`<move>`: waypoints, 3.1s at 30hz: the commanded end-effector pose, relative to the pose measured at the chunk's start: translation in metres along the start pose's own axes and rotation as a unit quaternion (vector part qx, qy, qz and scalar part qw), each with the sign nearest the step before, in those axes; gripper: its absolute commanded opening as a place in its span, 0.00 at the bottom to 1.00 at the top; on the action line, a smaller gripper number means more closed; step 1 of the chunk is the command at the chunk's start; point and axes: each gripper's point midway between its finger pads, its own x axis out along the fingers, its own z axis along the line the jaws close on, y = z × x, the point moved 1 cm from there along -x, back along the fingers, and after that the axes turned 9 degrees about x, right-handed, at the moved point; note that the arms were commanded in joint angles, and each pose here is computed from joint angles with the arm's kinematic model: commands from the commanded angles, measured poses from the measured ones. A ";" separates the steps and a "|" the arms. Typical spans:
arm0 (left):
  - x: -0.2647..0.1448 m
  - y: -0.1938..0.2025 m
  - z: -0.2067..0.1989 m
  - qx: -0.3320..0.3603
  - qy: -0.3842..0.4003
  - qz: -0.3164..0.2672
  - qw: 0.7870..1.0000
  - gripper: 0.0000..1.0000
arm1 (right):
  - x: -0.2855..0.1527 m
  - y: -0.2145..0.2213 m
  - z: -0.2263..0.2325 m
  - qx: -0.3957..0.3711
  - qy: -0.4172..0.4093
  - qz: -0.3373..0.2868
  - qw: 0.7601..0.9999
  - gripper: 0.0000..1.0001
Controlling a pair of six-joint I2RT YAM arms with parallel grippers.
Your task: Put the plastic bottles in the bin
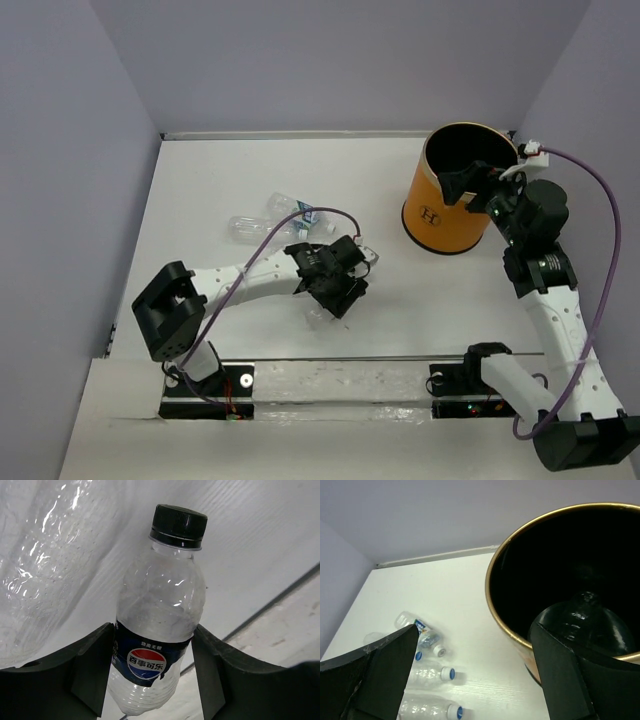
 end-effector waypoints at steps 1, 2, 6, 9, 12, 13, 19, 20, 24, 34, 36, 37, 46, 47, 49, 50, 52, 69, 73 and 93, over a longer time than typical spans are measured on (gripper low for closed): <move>-0.069 -0.069 -0.034 0.009 0.094 -0.134 0.986 0.51 | -0.023 0.004 0.026 0.022 -0.070 0.001 0.997 0.97; -0.081 -0.080 -0.042 0.010 0.116 -0.156 0.981 0.51 | -0.027 0.007 0.028 0.024 -0.076 0.004 0.997 0.96; -0.137 -0.135 -0.035 0.013 0.099 -0.255 0.962 0.51 | -0.050 0.018 0.033 0.023 -0.091 0.016 0.995 0.63; -0.194 -0.189 -0.020 0.000 0.068 -0.360 0.930 0.51 | -0.064 0.030 0.042 0.035 -0.121 0.037 0.991 0.25; -0.229 -0.224 -0.003 -0.017 0.030 -0.427 0.903 0.51 | -0.072 0.050 0.045 0.054 -0.142 0.067 0.986 0.15; -0.243 -0.240 0.005 -0.023 0.018 -0.449 0.893 0.51 | -0.071 0.065 0.037 0.061 -0.133 0.081 0.986 0.14; -0.286 -0.316 0.037 -0.059 -0.002 -0.557 0.828 0.51 | -0.069 0.119 0.013 0.095 -0.115 0.139 0.979 0.13; -0.291 -0.326 0.042 -0.063 0.001 -0.571 0.818 0.51 | -0.067 0.126 0.012 0.106 -0.116 0.149 0.976 0.12; -0.313 -0.380 0.043 -0.051 0.028 -0.628 0.776 0.51 | -0.065 0.156 0.002 0.124 -0.119 0.175 0.969 0.12; -0.276 -0.450 0.038 -0.039 0.063 -0.703 0.707 0.54 | -0.070 0.198 0.005 0.131 -0.139 0.232 0.954 0.12; -0.262 -0.456 0.034 -0.037 0.080 -0.700 0.709 0.57 | -0.071 0.199 0.007 0.128 -0.143 0.235 0.953 0.12; -0.248 -0.462 0.033 -0.040 0.089 -0.696 0.712 0.60 | -0.072 0.200 0.008 0.127 -0.145 0.239 0.952 0.12; -0.242 -0.458 0.034 -0.021 0.080 -0.681 0.728 0.99 | -0.070 0.204 0.022 0.113 -0.168 0.255 0.946 0.12; -0.244 -0.454 0.042 -0.021 0.071 -0.676 0.734 0.99 | -0.069 0.205 0.024 0.110 -0.170 0.257 0.945 0.12; -0.257 -0.440 0.051 -0.021 0.063 -0.665 0.743 0.99 | -0.069 0.205 0.035 0.097 -0.182 0.260 0.943 0.13; -0.264 -0.433 0.057 -0.025 0.055 -0.662 0.747 0.99 | -0.069 0.205 0.039 0.092 -0.187 0.262 0.943 0.14; -0.268 -0.404 0.084 -0.049 0.028 -0.642 0.765 0.99 | -0.067 0.205 0.051 0.077 -0.194 0.265 0.941 0.15; -0.226 -0.055 0.227 -0.374 -0.230 -0.473 0.764 0.99 | 0.035 0.228 0.142 -0.067 -0.245 0.314 0.915 0.84; -0.210 -0.015 0.234 -0.424 -0.243 -0.444 0.751 0.99 | 0.079 0.239 0.151 -0.111 -0.235 0.331 0.907 0.97; -0.133 0.060 0.231 -0.580 -0.240 -0.392 0.673 0.99 | 0.211 0.316 0.183 -0.265 -0.253 0.374 0.852 1.00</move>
